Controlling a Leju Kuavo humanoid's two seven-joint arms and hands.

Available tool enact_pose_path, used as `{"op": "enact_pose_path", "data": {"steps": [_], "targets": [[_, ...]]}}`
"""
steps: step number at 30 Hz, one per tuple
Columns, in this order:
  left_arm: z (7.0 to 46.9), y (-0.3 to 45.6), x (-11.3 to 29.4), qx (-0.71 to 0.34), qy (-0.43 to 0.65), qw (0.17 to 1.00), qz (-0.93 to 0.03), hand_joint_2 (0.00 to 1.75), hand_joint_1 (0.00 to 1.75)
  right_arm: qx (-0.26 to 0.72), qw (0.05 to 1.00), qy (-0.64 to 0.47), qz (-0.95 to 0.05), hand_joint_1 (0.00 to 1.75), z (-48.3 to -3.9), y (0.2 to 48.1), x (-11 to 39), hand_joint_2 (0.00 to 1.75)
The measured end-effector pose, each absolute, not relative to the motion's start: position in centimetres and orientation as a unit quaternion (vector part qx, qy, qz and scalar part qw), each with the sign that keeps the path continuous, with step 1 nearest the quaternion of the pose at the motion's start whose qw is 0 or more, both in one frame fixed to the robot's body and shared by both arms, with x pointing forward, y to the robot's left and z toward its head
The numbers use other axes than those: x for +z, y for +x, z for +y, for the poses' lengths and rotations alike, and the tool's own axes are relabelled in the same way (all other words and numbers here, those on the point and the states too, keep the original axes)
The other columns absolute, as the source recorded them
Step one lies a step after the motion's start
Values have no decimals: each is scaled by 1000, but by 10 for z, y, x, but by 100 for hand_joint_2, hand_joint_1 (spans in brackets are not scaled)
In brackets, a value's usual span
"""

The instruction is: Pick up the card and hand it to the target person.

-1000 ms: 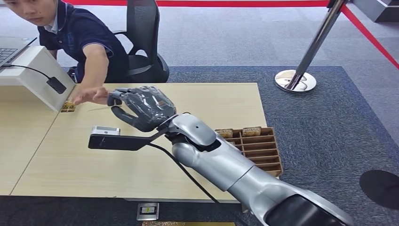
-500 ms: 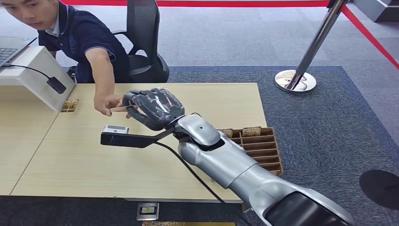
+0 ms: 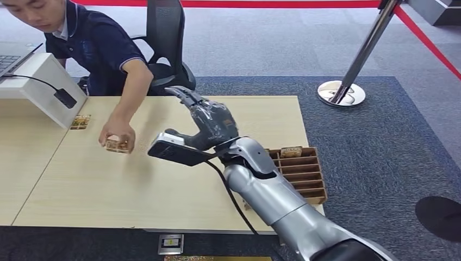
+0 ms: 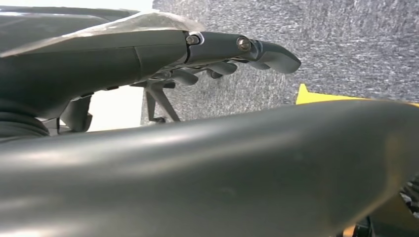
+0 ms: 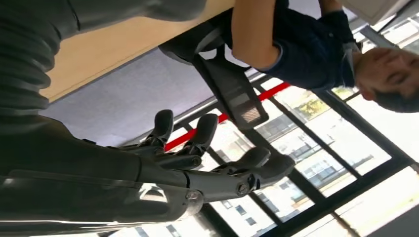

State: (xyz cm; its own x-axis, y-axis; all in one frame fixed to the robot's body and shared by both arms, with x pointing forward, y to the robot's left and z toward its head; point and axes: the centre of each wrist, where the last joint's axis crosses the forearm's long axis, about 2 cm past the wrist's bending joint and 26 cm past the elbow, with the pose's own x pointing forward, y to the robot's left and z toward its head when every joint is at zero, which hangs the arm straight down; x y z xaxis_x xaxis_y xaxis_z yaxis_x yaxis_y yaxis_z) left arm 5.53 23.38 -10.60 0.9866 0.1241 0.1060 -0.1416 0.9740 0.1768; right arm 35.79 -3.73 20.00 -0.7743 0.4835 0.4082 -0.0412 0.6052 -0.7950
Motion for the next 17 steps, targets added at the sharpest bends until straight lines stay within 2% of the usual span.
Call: {"op": "enact_pose_path", "data": {"steps": [4,9,14,17], "targets": [[234,54,-106,73,97,992,-46,0,0,329,335,-128,-874,0,-63,343,192,175],[232,52,-106,83,97,991,-44,0,0,188,350,-167,-902,0,-118,309,180,175],[229,51,-106,84,92,991,-41,0,0,59,373,-277,-883,0,-178,244,158,175],[228,49,-106,84,90,992,-37,0,0,18,408,-328,-852,0,-216,204,144,175]]}}
